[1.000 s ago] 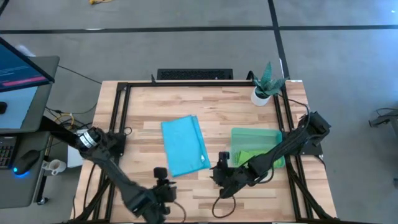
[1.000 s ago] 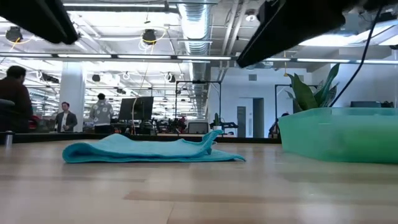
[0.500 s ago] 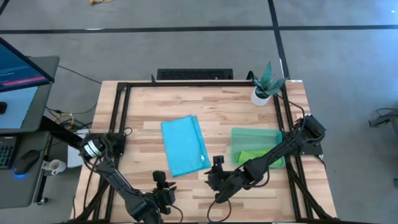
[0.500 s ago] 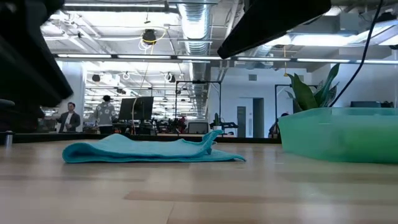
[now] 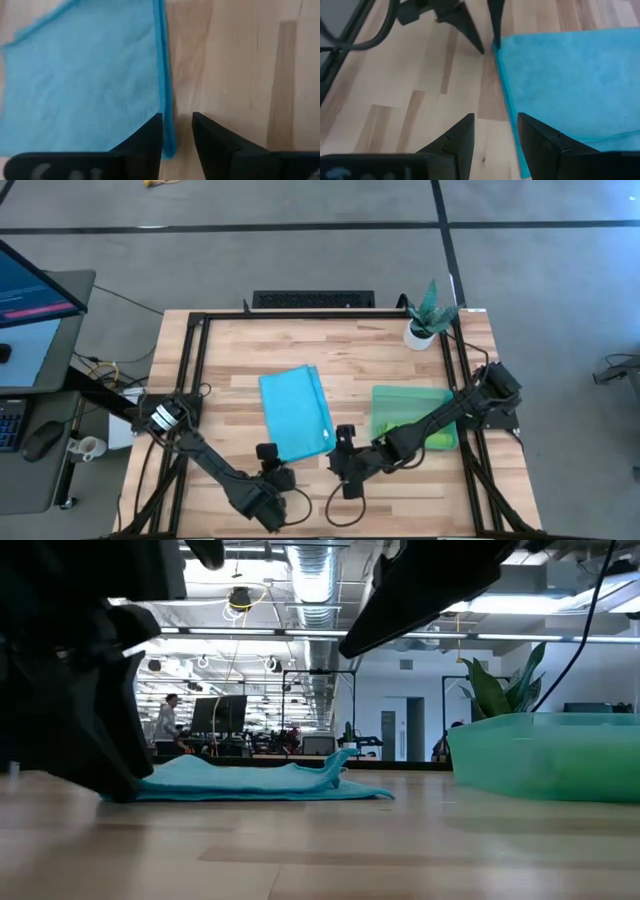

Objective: Roll microfiber towels into tight, uniform cylinder then place into a basket
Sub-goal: Fold the blue towel

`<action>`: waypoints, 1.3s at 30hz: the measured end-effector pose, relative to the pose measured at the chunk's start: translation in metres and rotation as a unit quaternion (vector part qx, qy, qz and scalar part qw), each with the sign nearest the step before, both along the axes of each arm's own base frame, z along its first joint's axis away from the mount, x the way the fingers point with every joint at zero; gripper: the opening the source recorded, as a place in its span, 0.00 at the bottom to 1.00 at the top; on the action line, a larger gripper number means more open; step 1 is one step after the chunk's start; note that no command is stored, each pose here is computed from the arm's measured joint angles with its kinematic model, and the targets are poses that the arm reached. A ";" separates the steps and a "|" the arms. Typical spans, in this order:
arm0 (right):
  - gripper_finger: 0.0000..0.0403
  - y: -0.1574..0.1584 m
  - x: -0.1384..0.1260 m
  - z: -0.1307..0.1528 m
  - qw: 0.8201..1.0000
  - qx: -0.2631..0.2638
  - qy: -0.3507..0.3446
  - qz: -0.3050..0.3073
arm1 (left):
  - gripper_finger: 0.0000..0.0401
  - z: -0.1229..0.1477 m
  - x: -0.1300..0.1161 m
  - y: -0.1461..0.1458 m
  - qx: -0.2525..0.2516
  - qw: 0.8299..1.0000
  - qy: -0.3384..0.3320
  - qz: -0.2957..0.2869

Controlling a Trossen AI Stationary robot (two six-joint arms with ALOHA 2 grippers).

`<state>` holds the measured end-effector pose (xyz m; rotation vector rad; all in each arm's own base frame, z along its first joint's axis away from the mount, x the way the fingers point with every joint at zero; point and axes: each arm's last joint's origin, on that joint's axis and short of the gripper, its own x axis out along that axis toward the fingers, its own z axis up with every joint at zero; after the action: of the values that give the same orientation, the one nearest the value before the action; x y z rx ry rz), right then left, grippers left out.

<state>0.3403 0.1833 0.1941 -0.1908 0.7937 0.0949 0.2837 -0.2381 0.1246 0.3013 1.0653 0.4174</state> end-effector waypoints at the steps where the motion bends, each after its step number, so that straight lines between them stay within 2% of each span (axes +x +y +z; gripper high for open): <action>1: 0.42 -0.002 0.001 0.000 1.000 0.000 0.000 -0.003 | 0.27 0.000 0.001 0.001 -0.007 1.000 0.007 0.003; 7: 0.42 -0.006 0.003 0.000 1.000 0.000 0.000 -0.008 | 0.42 -0.001 0.004 0.005 -0.028 0.999 0.021 0.016; 12: 0.42 -0.004 0.005 -0.016 1.000 -0.011 0.020 -0.005 | 0.51 0.003 0.005 0.004 -0.035 0.999 0.027 0.019; 14: 0.42 -0.001 0.012 -0.025 1.000 -0.011 0.013 -0.003 | 0.51 0.008 0.005 -0.001 -0.040 0.999 0.033 0.007; 16: 0.42 -0.002 0.009 -0.037 0.998 -0.043 0.040 0.016 | 0.50 0.015 0.003 -0.005 -0.028 0.999 0.046 -0.004; 20: 0.42 0.003 0.018 -0.052 0.995 -0.078 0.042 0.054 | 0.46 0.030 0.002 -0.012 -0.012 0.998 0.057 -0.016; 26: 0.46 0.010 0.031 -0.059 0.990 -0.112 0.040 0.081 | 0.42 0.040 -0.001 -0.020 0.007 0.998 0.044 -0.033; 31: 0.54 0.004 0.034 -0.059 0.986 -0.149 0.046 0.067 | 0.41 0.034 -0.003 -0.015 0.032 0.997 0.051 -0.039; 39: 0.60 -0.019 0.034 -0.065 0.986 -0.133 0.097 0.000 | 0.41 0.019 -0.003 -0.002 0.032 0.998 0.056 -0.014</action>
<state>0.3747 0.1639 0.1294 -0.4400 1.0011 0.0075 0.2807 -0.2397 0.1434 0.4006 1.1572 0.4131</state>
